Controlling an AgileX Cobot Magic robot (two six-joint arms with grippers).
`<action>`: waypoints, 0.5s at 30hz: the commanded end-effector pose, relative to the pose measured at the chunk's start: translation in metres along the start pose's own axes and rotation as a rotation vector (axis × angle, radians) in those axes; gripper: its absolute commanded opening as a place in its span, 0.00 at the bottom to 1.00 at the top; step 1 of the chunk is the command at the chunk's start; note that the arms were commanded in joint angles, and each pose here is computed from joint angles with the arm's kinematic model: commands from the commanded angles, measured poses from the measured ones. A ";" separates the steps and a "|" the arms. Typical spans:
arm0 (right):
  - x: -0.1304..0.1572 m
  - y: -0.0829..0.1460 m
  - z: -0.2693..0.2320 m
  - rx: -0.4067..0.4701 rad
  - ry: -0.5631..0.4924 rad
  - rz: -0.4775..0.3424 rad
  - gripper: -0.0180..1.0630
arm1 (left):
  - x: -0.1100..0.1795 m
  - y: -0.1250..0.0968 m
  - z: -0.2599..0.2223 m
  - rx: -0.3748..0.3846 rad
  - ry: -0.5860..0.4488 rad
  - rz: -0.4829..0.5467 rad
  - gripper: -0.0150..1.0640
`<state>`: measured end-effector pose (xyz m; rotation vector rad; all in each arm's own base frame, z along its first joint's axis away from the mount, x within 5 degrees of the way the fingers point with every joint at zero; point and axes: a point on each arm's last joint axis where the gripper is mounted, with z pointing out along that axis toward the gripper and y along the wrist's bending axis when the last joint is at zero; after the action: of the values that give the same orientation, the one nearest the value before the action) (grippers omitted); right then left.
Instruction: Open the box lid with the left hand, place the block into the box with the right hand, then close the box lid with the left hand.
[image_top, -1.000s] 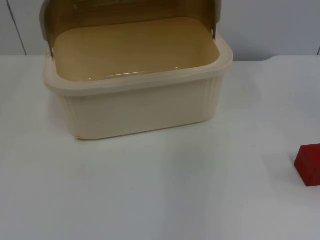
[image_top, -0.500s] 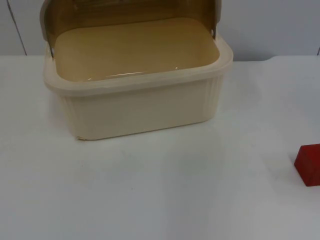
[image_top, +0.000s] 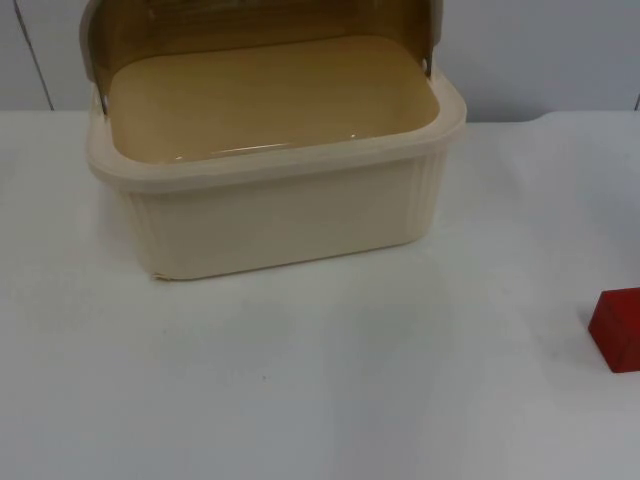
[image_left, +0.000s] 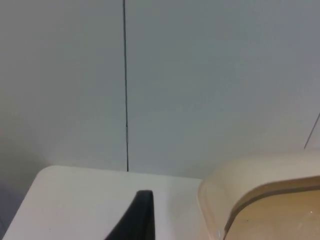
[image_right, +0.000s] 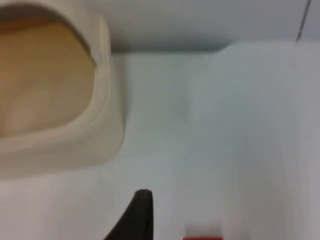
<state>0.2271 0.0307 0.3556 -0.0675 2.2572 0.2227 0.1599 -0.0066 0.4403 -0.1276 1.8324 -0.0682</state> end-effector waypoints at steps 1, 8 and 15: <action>0.009 0.001 0.018 -0.023 0.041 0.010 0.88 | 0.000 0.000 -0.002 0.004 -0.001 -0.007 0.99; 0.068 -0.014 0.080 0.020 0.212 0.065 0.88 | 0.002 0.001 -0.002 -0.006 0.024 -0.005 0.99; 0.093 0.002 0.102 -0.012 0.251 -0.005 0.88 | 0.004 0.002 -0.001 -0.014 0.046 -0.001 0.99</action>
<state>0.2433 0.0472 0.2220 -0.0725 2.5320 0.2361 0.1586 -0.0056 0.4361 -0.1367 1.8797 -0.0550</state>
